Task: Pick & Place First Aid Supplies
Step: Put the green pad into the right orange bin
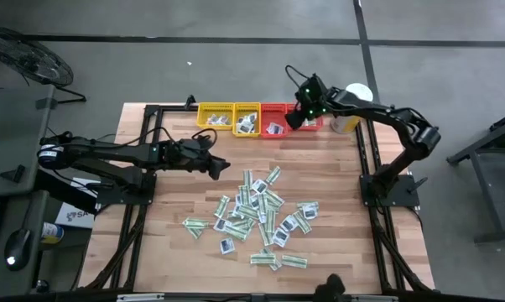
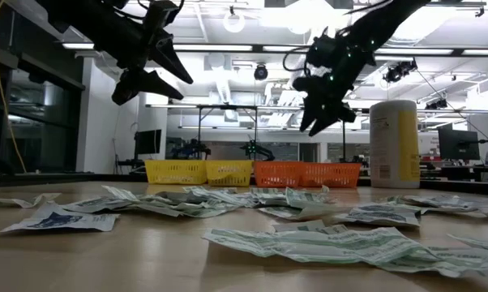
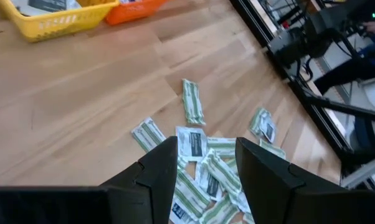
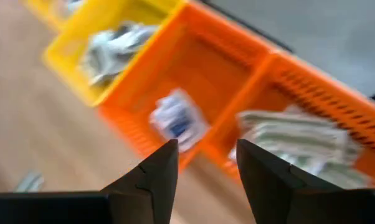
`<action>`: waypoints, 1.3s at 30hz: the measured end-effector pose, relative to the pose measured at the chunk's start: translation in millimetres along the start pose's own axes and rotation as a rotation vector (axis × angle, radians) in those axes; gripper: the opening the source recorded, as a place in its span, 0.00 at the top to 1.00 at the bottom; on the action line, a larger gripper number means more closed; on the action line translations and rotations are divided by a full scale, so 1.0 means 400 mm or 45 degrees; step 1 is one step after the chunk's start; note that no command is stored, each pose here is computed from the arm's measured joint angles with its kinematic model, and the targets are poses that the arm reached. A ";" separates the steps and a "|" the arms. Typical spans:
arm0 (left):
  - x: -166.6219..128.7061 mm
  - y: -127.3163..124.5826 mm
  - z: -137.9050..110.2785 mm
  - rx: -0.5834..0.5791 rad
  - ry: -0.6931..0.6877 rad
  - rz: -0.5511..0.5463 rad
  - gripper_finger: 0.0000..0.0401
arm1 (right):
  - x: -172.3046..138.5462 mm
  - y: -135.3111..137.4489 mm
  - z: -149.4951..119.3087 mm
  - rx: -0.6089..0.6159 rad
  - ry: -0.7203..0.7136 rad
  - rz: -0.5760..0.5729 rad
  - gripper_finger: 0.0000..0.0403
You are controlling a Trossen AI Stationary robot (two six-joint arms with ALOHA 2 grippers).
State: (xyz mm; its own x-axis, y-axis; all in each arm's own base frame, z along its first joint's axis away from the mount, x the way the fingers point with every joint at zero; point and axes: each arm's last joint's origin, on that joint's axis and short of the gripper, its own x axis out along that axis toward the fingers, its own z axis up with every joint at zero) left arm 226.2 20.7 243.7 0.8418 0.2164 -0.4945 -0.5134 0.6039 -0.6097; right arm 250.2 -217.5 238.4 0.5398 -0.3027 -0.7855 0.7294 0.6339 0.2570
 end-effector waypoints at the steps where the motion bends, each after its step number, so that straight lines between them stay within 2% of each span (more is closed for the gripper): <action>1: 0.000 0.000 0.000 0.007 0.009 -0.008 0.60 | -0.003 0.015 -0.005 -0.021 0.015 0.025 0.61; 6: 0.000 -0.001 -0.001 0.039 0.025 -0.022 0.60 | -0.001 0.101 -0.055 -0.159 0.160 0.104 0.61; 9: 0.000 -0.002 -0.002 0.042 0.040 -0.035 0.60 | -0.001 0.152 -0.088 -0.163 0.236 0.130 0.61; 13: 0.000 -0.003 -0.004 0.074 0.068 -0.061 0.60 | 0.004 0.197 -0.124 -0.055 0.288 0.163 0.61; 18: -0.001 -0.004 -0.007 0.105 0.107 -0.085 0.60 | 0.043 0.204 -0.204 0.115 0.373 0.175 0.61; 22: -0.001 -0.005 -0.008 0.137 0.135 -0.115 0.60 | 0.081 0.209 -0.270 0.217 0.354 0.258 0.61; 28: -0.001 -0.005 -0.010 0.147 0.154 -0.125 0.60 | 0.112 0.203 -0.329 0.316 0.226 0.279 0.61; 34: -0.002 -0.003 -0.017 0.168 0.219 -0.145 0.60 | 0.120 0.199 -0.361 0.298 0.166 0.233 0.61; 39: -0.003 0.001 -0.022 0.169 0.258 -0.136 0.60 | 0.120 0.209 -0.361 0.269 0.088 0.232 0.61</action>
State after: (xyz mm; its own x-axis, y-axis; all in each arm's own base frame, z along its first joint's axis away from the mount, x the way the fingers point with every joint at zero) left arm 223.6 14.1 238.4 0.8327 -0.0041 -0.5537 -0.3855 0.7135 -0.5851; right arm 276.4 -76.2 141.0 0.6457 -0.1435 -0.7500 0.6982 0.5087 0.5038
